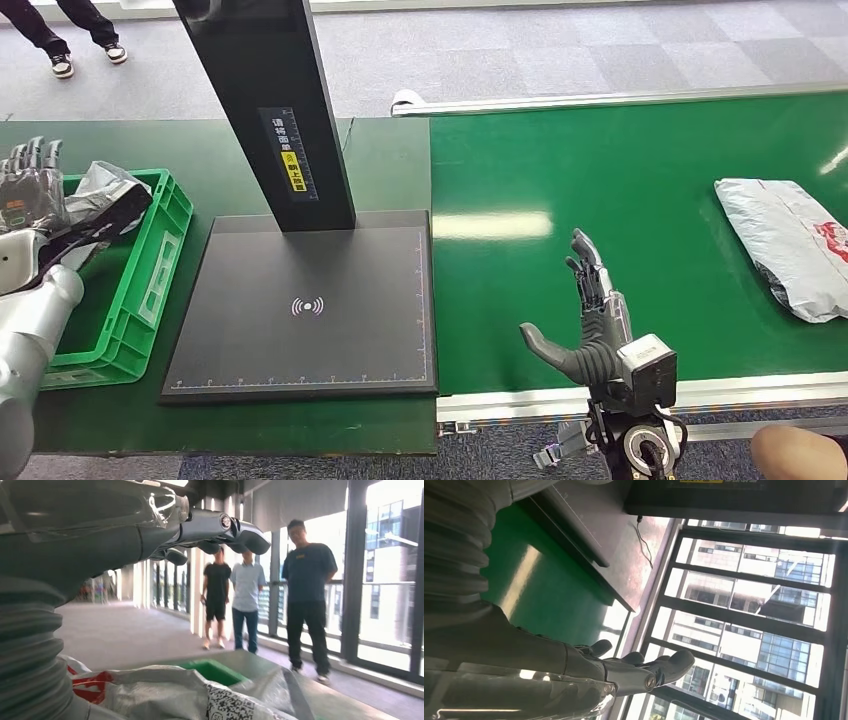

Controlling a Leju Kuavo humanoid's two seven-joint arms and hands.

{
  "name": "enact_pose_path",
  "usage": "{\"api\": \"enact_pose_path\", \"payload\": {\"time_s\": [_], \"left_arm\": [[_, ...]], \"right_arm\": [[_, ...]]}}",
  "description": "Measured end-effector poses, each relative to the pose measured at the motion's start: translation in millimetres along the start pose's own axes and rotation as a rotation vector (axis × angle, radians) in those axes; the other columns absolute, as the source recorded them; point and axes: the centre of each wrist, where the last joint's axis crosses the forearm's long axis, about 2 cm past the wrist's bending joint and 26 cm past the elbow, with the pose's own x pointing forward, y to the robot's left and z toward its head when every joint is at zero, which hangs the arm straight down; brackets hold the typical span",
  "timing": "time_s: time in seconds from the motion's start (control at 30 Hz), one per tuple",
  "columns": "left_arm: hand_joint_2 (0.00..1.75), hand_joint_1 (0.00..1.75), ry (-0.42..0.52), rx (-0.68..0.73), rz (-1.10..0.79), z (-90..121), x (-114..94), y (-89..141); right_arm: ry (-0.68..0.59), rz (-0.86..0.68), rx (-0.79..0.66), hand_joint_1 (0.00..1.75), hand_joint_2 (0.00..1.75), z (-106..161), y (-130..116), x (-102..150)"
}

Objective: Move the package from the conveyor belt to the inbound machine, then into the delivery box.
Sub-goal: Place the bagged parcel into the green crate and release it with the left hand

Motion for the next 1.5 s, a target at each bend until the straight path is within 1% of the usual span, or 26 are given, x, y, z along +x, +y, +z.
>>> {"api": "enact_pose_path", "payload": {"time_s": [0.07, 0.17, 0.3, 0.37, 0.47, 0.57, 0.77, 0.93, 1.2, 1.27, 1.37, 1.43, 1.5], "left_arm": [[1.75, 0.00, -0.003, 0.001, 0.023, 0, 1, -1], [1.75, 0.00, -0.025, -0.018, 0.195, 1, 7, -2], [1.75, 0.00, -0.026, -0.152, 0.356, 0, 18, -2], [1.75, 0.00, -0.066, -0.192, 0.466, -1, 25, -1], [1.75, 0.00, -0.160, -0.153, 0.649, 0, 35, 4], [1.75, 0.00, -0.241, -0.092, 0.769, 2, 45, 9], [1.75, 0.00, -0.383, 0.016, 1.025, 19, 63, 15], [1.75, 0.00, -0.442, 0.050, 1.064, 29, 74, 21], [1.75, 0.00, -0.469, 0.064, 1.069, 33, 78, 25], [1.75, 0.00, -0.483, 0.059, 1.103, 34, 79, 25], [1.75, 0.00, -0.542, 0.012, 1.258, 45, 88, 19], [1.75, 0.00, -0.586, -0.033, 1.369, 62, 100, 10], [1.75, 0.00, -0.614, -0.074, 1.442, 83, 114, -4]], "right_arm": [[0.000, 0.000, 0.000, 0.00, 1.75, 0, 0, 0], [0.000, 0.002, 0.000, 0.00, 1.75, 0, 0, 0], [0.002, 0.011, 0.000, 0.00, 1.75, 0, -2, 0], [0.005, 0.016, -0.002, 0.00, 1.75, 0, -3, 0], [0.008, 0.020, -0.008, 0.00, 1.75, 1, -5, 0], [0.009, 0.022, -0.014, 0.00, 1.75, 2, -6, 0], [0.015, 0.018, -0.031, 0.00, 1.75, 4, -7, 0], [0.016, 0.018, -0.035, 0.00, 1.75, 4, -7, 0], [0.016, 0.018, -0.035, 0.00, 1.75, 4, -7, 0], [0.018, 0.018, -0.035, 0.00, 1.75, 4, -7, -1], [0.031, 0.017, -0.034, 0.00, 1.75, 5, -7, -1], [0.044, 0.015, -0.029, 0.00, 1.75, 6, -6, -3], [0.063, 0.012, -0.021, 0.00, 1.75, 7, -4, -7]]}}
